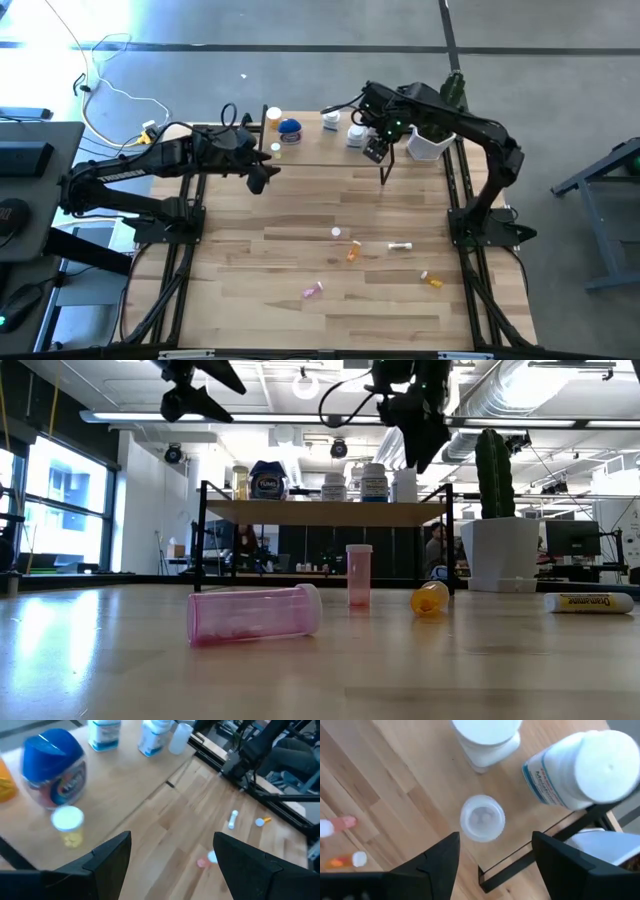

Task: Pick and place medicine bottles onto shelf by color
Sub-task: Put the pink pill bottle on the shelf

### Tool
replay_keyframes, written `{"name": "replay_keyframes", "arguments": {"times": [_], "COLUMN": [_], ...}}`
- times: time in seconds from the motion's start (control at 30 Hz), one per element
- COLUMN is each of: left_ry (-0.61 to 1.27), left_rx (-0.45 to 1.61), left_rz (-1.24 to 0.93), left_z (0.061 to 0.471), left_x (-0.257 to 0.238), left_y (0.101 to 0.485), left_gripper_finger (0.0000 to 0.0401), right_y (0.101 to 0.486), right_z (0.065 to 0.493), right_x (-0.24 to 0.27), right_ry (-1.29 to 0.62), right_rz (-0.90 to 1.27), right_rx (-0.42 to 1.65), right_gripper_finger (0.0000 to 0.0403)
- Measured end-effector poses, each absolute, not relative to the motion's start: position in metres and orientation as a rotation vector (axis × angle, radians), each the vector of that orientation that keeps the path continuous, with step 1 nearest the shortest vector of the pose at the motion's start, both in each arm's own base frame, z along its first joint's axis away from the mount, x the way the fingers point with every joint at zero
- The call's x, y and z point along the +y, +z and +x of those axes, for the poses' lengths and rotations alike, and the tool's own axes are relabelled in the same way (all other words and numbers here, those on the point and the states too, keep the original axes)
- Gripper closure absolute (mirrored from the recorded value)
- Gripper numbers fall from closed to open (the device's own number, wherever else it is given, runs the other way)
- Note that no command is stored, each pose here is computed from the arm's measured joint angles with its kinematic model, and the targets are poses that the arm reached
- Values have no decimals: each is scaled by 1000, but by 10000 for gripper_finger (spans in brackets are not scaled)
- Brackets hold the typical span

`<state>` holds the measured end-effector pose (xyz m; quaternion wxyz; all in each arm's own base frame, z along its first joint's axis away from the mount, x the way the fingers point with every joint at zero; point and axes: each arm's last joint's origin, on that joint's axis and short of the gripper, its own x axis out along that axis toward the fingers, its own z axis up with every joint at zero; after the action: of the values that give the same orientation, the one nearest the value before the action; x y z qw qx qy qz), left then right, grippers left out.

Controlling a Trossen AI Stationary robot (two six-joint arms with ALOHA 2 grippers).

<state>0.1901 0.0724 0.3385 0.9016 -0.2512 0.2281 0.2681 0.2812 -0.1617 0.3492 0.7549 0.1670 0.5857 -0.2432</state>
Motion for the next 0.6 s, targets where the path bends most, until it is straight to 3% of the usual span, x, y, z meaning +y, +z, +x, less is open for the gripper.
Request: {"name": "replay_keyframes", "arguments": {"times": [0.6], "left_ry": [306], "left_rx": [653], "left_rz": [-484], "left_z": [233], "left_x": [-6], "left_y": [313], "left_gripper_finger": [130], "right_y": [391], "right_z": [264], "right_x": [-103], "right_ry": [-652], "right_rz": [618], "right_rx": [1059], "right_gripper_finger": [164]}}
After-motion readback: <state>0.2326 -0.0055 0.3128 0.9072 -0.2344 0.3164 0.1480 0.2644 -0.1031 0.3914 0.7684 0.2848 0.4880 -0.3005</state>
